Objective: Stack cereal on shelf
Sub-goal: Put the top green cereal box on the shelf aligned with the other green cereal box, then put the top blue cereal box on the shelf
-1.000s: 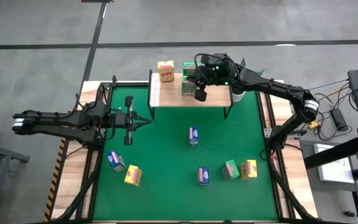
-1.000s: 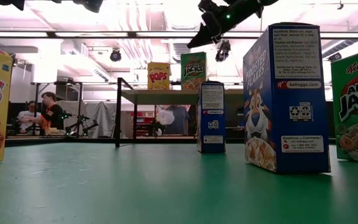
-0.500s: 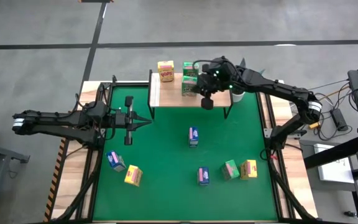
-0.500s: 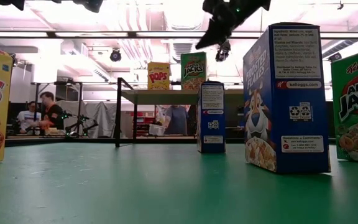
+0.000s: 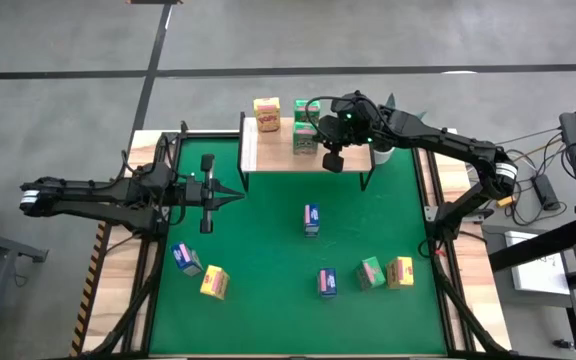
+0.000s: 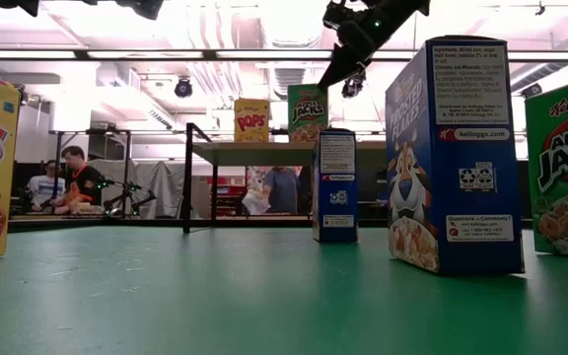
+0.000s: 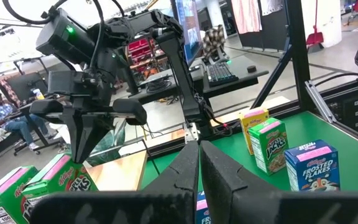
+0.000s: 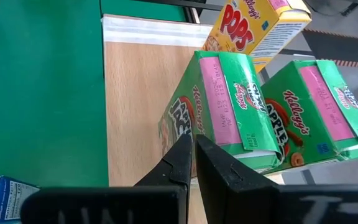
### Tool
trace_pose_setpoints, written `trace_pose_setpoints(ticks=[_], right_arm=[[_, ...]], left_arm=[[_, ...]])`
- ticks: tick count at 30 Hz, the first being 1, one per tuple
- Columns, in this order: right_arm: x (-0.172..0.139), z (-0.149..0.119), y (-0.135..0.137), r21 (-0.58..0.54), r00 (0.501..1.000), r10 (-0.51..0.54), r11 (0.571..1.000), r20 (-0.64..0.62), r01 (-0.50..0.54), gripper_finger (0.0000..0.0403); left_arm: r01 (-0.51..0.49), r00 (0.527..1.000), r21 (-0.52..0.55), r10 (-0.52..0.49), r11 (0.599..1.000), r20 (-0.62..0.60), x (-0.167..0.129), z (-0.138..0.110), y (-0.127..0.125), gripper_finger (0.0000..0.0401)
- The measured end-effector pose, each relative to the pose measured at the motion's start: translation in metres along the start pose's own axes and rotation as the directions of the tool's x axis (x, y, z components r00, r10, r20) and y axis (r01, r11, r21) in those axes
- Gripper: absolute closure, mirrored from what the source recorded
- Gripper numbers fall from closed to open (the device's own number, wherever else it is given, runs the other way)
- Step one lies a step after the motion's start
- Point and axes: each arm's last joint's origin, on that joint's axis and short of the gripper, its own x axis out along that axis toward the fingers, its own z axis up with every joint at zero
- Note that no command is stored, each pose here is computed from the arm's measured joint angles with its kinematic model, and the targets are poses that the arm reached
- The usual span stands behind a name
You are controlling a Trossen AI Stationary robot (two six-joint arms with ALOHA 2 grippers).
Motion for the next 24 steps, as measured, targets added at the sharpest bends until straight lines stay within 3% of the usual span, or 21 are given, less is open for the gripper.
trace_pose_setpoints(ticks=[18,24], right_arm=[[0.0,0.0,0.0,0.014,1.0,-0.02,1.0,-0.01,0.02,0.039],[-0.001,0.007,0.019,0.062,0.999,0.033,0.997,0.01,-0.034,0.039]], left_arm=[[0.0,1.0,0.0,0.0,1.0,0.0,0.0,0.0,0.0,0.0401],[0.0,1.0,0.0,0.0,1.0,0.0,0.0,0.0,0.0,0.0401]])
